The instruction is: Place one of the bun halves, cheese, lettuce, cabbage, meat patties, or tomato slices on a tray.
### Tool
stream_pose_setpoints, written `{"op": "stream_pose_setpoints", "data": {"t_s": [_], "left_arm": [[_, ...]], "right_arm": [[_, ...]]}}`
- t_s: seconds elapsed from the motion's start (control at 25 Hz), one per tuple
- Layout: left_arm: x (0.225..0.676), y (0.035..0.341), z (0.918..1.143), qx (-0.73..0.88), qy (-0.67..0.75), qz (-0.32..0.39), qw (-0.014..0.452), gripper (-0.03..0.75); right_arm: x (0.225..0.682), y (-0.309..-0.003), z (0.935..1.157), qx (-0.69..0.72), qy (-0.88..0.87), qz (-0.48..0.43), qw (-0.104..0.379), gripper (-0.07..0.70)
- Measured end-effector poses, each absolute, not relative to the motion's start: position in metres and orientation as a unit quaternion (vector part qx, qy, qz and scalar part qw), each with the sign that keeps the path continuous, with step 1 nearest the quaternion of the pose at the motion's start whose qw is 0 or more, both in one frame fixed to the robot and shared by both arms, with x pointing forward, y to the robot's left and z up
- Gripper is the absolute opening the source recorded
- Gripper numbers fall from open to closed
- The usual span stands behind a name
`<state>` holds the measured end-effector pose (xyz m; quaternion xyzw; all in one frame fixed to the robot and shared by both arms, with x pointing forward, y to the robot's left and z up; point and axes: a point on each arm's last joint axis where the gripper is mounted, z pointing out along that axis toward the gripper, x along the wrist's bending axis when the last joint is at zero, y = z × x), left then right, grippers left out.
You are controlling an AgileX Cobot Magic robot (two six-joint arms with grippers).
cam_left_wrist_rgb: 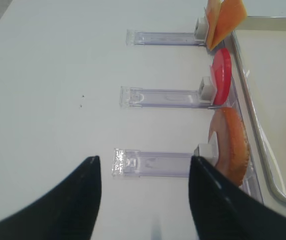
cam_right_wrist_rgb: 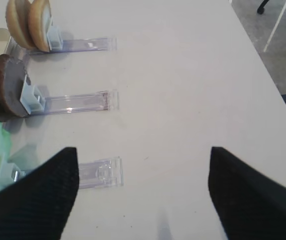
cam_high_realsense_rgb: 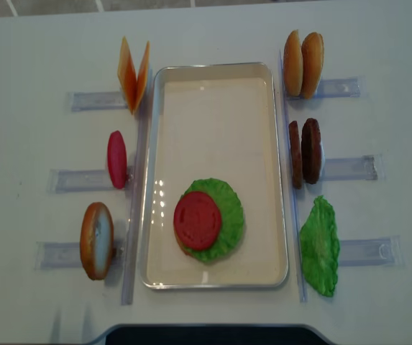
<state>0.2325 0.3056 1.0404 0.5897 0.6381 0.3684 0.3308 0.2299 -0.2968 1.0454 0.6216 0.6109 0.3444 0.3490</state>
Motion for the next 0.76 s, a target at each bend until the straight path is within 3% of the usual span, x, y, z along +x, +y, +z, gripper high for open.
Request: {"op": "stream_pose_setpoints", "data": {"t_s": [0.76], "left_arm": [[0.2325, 0.3056, 1.0404, 0.59, 0.638, 0.368, 0.331, 0.424]], "right_arm": [[0.2299, -0.2968, 1.0454, 0.622, 0.611, 0.344, 0.349, 0.54]]}}
